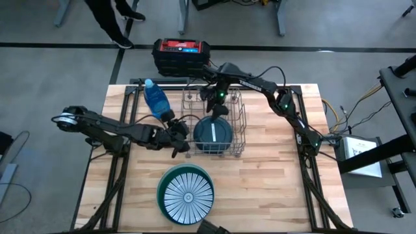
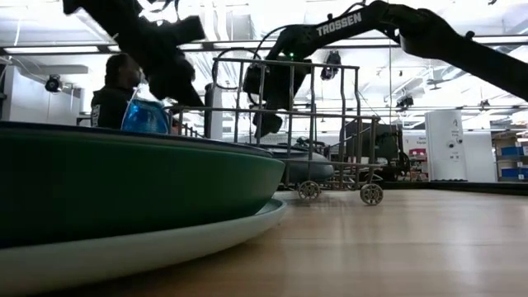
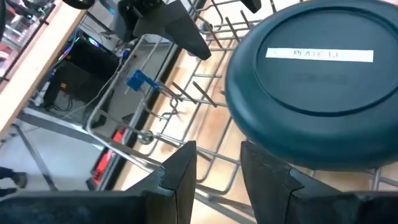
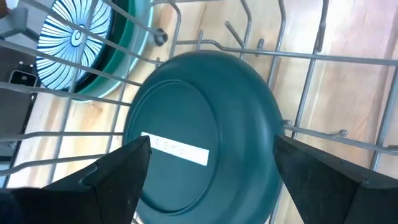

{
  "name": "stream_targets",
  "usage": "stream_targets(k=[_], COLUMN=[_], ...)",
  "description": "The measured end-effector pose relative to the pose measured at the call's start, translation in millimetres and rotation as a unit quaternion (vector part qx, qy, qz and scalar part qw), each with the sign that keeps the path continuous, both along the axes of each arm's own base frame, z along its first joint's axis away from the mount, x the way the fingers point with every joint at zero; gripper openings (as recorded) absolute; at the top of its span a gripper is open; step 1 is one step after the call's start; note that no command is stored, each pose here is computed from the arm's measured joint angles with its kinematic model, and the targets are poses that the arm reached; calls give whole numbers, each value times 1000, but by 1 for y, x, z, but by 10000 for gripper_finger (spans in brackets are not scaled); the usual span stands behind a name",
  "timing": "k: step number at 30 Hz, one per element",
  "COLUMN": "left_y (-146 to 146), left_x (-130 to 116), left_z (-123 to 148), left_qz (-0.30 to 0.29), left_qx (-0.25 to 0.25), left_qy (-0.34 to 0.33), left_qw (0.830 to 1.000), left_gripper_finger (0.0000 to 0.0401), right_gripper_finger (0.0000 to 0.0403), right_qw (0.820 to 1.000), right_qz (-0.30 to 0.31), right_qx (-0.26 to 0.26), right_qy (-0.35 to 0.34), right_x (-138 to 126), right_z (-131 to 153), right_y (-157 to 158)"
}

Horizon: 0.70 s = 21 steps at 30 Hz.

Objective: Sort dishes
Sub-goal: Put the blue plate into the gray dishwasher rack

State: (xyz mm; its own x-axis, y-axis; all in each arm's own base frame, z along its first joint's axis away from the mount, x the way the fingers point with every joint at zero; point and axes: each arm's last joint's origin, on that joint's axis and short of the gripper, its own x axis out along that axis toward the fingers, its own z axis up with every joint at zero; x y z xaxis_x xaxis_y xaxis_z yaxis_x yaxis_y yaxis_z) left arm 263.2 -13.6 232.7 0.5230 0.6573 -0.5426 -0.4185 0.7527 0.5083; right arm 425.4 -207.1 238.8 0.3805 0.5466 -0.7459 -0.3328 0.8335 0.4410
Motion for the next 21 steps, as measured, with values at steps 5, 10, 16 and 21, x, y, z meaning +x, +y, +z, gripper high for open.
stream_targets(k=[5,10,16,21], left_y=[4,21,65,94], left_x=[4,13,10,5], left_z=[14,20,19,20], left_qz=[-16,-97,-102,-125], left_qx=[-7,-106,-182,-233], left_qy=[13,2,-10,-33], left_qw=[1000,990,978,964], left_gripper_finger=[115,115,115,115], right_gripper_finger=[332,332,313,276], right_qw=[1000,998,996,997], right_qz=[-1,-21,-19,-14], right_qx=[-1,-25,-17,-26], right_qy=[10,45,87,69], right_x=[-4,-6,-16,-25], right_z=[6,2,5,29], right_y=[2,-1,3,8])
